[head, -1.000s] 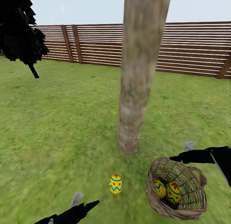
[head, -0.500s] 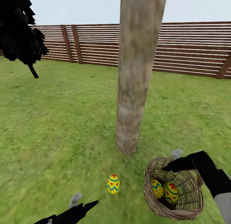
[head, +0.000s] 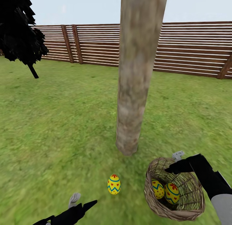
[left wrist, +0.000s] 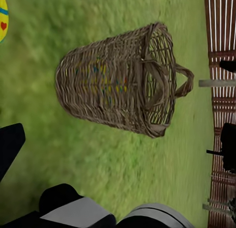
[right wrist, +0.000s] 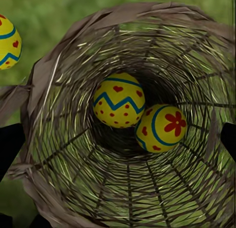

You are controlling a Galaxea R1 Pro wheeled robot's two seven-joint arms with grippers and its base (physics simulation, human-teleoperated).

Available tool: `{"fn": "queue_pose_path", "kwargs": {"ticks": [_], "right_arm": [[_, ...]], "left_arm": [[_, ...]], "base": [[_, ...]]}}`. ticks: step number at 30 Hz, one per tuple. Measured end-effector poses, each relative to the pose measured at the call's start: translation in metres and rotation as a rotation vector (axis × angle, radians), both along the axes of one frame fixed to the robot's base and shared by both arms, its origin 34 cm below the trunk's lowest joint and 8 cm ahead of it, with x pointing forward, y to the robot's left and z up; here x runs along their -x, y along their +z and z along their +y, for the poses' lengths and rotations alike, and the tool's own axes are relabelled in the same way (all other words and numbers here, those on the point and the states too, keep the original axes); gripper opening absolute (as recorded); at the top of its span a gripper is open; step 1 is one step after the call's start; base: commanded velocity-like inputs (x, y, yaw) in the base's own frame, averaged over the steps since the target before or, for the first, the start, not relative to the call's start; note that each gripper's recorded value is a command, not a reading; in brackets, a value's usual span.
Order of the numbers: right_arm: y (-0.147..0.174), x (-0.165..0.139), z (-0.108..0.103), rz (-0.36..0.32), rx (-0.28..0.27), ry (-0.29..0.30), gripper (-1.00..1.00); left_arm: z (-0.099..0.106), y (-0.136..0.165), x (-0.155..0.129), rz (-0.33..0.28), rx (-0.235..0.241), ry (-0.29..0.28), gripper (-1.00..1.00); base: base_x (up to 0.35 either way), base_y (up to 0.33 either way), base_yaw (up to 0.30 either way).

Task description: Take the three Easter eggs out of the wicker basket on the lawn in the garden, then place them on the lawn next to a single tree (choose any tree) so that all three eggs are next to the same tree and none are left in the basket.

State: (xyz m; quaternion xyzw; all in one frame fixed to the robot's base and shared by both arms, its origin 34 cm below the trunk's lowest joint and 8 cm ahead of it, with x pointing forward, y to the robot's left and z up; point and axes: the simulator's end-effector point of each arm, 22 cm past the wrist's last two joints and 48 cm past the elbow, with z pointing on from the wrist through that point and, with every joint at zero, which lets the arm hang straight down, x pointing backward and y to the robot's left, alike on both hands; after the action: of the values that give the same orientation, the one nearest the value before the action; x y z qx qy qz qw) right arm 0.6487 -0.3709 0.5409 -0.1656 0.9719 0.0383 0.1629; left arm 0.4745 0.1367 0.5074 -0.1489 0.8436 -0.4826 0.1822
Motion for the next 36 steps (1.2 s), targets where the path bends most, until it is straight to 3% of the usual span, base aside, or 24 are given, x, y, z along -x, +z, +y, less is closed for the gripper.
{"fn": "queue_pose_path", "kwargs": {"ticks": [19, 36], "right_arm": [[-0.052, 0.009, -0.018, -0.006, 0.076, -0.018, 1.0], [-0.094, 0.014, -0.019, -0.03, 0.081, 0.006, 1.0]], "left_arm": [[0.002, -0.038, 0.006, -0.003, 0.0, 0.002, 1.0], [0.002, -0.074, 0.012, -0.004, 0.001, 0.002, 1.0]], "base": [[0.0, 0.0, 0.0], [0.0, 0.0, 0.0]]}}
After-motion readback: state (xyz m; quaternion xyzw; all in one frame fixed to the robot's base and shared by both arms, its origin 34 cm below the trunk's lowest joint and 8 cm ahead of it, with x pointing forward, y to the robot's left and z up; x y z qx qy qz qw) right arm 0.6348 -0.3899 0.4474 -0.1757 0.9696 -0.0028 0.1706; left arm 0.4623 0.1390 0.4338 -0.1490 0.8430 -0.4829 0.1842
